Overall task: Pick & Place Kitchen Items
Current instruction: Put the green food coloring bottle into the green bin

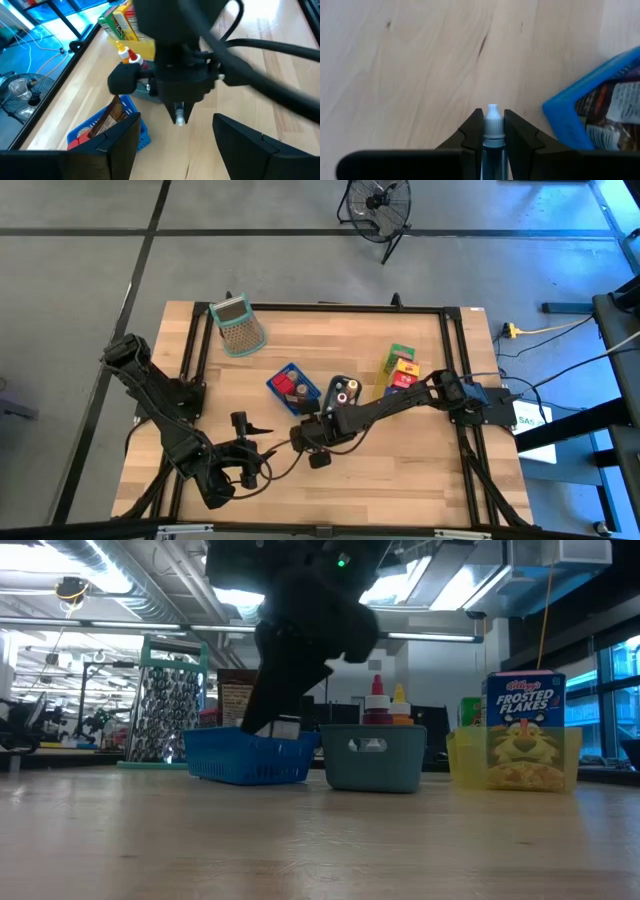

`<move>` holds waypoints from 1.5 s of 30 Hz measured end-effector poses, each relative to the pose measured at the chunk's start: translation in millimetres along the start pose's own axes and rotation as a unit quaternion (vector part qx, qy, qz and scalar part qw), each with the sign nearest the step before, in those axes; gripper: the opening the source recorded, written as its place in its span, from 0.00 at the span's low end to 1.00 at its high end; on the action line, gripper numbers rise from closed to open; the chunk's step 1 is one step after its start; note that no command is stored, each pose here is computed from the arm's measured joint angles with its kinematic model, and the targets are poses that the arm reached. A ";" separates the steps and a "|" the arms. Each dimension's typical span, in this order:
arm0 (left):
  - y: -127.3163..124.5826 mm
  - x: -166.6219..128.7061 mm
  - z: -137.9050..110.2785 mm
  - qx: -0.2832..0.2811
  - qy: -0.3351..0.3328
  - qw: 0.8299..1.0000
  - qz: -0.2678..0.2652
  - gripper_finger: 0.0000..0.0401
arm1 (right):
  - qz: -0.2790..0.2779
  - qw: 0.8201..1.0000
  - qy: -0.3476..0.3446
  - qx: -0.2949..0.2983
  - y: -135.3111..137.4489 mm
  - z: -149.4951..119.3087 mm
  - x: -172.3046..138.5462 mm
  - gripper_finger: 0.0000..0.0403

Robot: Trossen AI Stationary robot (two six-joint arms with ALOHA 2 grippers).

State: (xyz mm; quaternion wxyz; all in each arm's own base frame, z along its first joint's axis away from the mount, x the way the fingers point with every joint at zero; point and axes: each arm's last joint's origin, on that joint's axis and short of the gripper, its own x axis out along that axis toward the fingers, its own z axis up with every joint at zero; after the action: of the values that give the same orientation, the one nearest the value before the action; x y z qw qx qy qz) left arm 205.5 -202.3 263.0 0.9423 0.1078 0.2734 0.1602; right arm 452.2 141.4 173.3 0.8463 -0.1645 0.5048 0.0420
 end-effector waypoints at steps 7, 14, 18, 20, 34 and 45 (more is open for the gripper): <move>-0.8 0.0 0.3 -0.004 0.003 1.000 -0.007 0.60 | -0.063 0.996 0.058 -0.016 13.5 4.1 -30.0 0.15; -0.8 0.0 0.3 -0.003 0.003 1.000 -0.008 0.60 | -0.146 0.977 0.153 -0.030 29.1 -0.8 -84.4 0.15; -0.8 0.0 0.3 0.000 0.003 1.000 -0.007 0.61 | -0.206 0.962 0.180 -0.012 36.2 -6.9 -114.4 0.15; -0.5 0.0 0.4 0.001 0.000 1.000 -0.003 0.61 | -0.177 0.969 0.171 -0.011 41.3 -10.5 -131.9 0.15; 4.5 8.4 4.5 -0.007 0.003 1.000 0.010 0.60 | -0.109 0.982 0.017 0.154 24.5 -92.4 -296.3 0.15; 13.7 21.8 9.2 -0.021 0.010 0.999 0.036 0.60 | 0.012 0.950 -0.048 0.309 -2.6 -229.5 -303.5 0.15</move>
State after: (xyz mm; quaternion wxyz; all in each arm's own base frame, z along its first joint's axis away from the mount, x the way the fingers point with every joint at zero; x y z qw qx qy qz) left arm 224.6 -182.9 264.1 0.9353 0.0961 0.2753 0.2005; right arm 112.1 94.2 337.3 0.8787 0.1129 0.4534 -0.0979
